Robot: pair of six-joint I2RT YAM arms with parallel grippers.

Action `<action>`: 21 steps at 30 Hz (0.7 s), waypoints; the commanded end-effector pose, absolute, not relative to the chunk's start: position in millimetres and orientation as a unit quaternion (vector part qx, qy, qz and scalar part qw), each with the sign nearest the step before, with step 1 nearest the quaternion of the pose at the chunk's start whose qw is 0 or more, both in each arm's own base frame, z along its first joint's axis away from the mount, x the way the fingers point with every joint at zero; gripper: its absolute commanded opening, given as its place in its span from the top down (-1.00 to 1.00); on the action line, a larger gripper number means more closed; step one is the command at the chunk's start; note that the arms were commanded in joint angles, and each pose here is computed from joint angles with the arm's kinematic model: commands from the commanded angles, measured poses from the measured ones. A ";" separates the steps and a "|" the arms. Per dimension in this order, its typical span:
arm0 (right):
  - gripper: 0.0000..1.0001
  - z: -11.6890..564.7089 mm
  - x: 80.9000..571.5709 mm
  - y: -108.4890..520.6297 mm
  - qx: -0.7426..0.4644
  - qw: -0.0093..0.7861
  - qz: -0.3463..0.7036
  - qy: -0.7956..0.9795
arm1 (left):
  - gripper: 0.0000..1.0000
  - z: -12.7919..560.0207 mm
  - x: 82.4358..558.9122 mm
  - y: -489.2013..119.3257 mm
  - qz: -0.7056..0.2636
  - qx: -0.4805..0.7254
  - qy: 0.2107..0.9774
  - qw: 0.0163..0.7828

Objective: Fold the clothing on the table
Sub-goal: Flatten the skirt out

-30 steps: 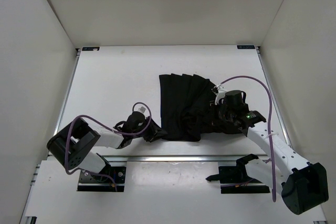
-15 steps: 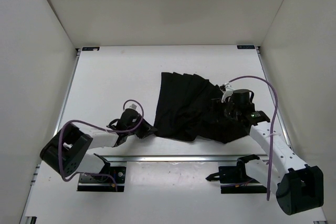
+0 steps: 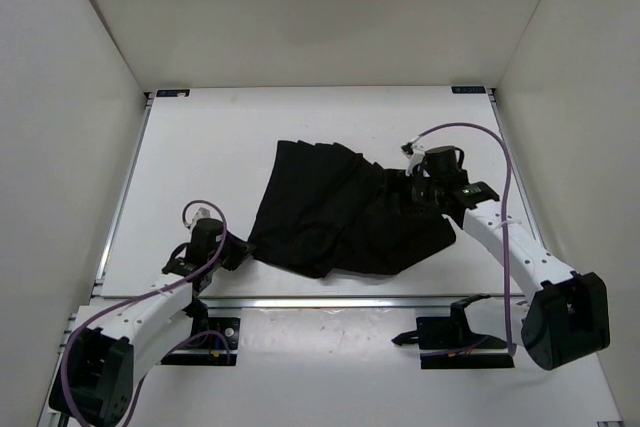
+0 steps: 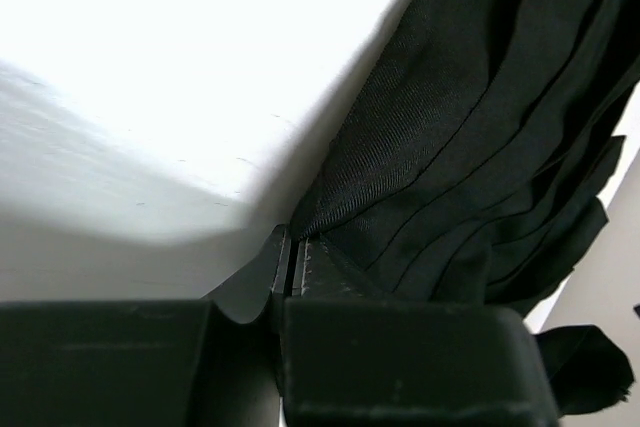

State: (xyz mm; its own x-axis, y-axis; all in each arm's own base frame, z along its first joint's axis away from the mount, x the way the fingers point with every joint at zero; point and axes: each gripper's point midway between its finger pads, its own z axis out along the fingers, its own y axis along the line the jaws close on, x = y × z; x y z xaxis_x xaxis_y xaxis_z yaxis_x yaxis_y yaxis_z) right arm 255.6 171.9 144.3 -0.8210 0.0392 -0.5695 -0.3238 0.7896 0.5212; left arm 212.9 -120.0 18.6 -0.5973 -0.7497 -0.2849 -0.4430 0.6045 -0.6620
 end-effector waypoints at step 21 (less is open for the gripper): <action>0.11 107.6 186.7 242.6 -0.176 0.223 0.380 0.881 | 1.00 5.3 201.7 -108.1 -0.232 -0.306 0.879 0.281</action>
